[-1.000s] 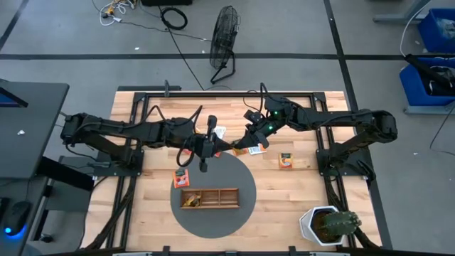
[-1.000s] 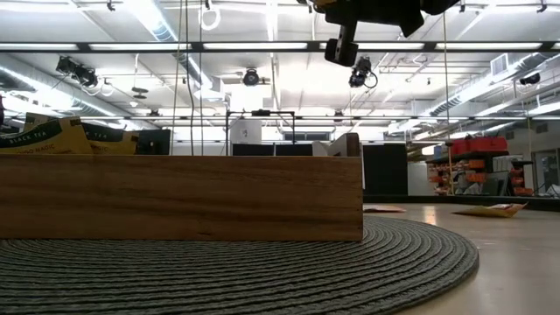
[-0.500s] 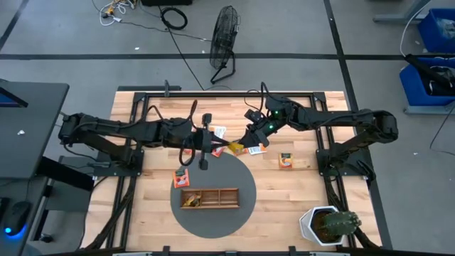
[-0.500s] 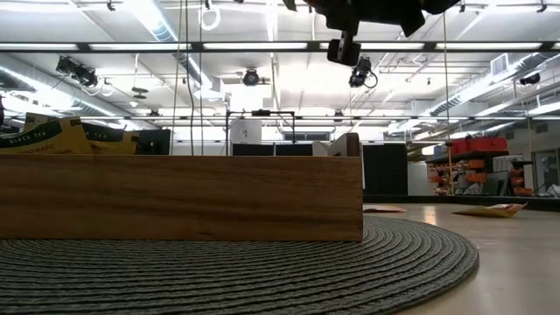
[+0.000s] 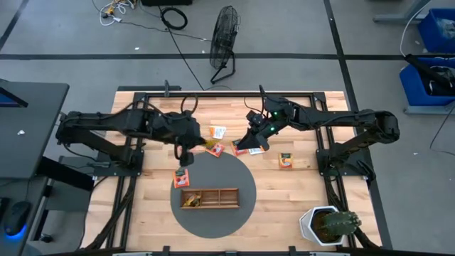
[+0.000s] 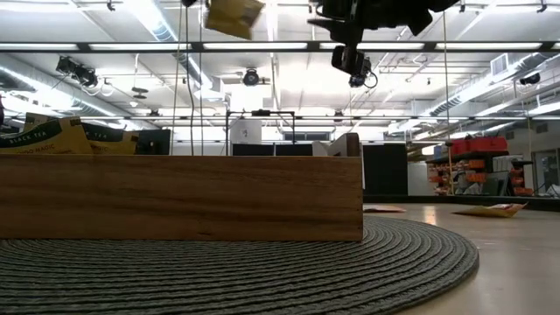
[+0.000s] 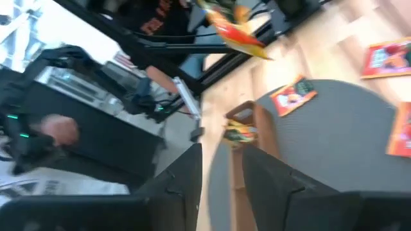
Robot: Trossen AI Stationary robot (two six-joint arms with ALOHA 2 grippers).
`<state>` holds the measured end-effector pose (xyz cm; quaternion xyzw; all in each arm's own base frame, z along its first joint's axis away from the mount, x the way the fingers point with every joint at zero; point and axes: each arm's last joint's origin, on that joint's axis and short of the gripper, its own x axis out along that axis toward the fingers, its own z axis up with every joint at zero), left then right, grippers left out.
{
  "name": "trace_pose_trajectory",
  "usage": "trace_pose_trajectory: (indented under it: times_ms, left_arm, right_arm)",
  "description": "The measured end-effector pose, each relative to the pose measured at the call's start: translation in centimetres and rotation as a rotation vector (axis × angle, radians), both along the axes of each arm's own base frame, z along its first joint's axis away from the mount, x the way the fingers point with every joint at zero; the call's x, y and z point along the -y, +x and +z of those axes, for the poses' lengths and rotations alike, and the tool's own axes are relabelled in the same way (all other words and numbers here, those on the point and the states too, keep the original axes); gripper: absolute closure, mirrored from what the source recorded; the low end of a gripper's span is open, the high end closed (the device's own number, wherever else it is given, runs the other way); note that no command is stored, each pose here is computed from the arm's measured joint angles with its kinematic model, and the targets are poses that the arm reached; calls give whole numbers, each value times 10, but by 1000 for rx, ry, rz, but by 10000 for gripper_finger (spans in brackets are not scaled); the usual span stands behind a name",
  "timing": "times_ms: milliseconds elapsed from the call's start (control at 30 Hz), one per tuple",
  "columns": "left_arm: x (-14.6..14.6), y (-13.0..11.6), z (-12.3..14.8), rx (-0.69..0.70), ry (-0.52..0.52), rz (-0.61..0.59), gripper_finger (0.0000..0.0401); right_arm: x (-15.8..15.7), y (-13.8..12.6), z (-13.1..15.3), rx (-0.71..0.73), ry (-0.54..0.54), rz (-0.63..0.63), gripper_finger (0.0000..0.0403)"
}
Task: Pick & Place Tea
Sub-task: Put the yellow tea bag into the left section of the wooden organizer
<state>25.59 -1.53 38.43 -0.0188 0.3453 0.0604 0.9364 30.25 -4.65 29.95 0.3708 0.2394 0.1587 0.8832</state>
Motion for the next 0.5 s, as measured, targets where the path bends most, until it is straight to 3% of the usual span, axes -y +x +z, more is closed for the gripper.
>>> trace_pose_trajectory:
  times_ms: [133,300,500]
  left_arm:
    - [0,-16,13,-99,-134,63,399]
    - [7,-29,10,-230,-284,134,399]
    - [26,-23,-5,-372,-379,168,399]
  right_arm:
    - [-1,0,-3,-7,-67,-24,287]
    - [-2,0,-5,-18,-114,-36,288]
    - [-2,-2,-10,-71,-137,-58,289]
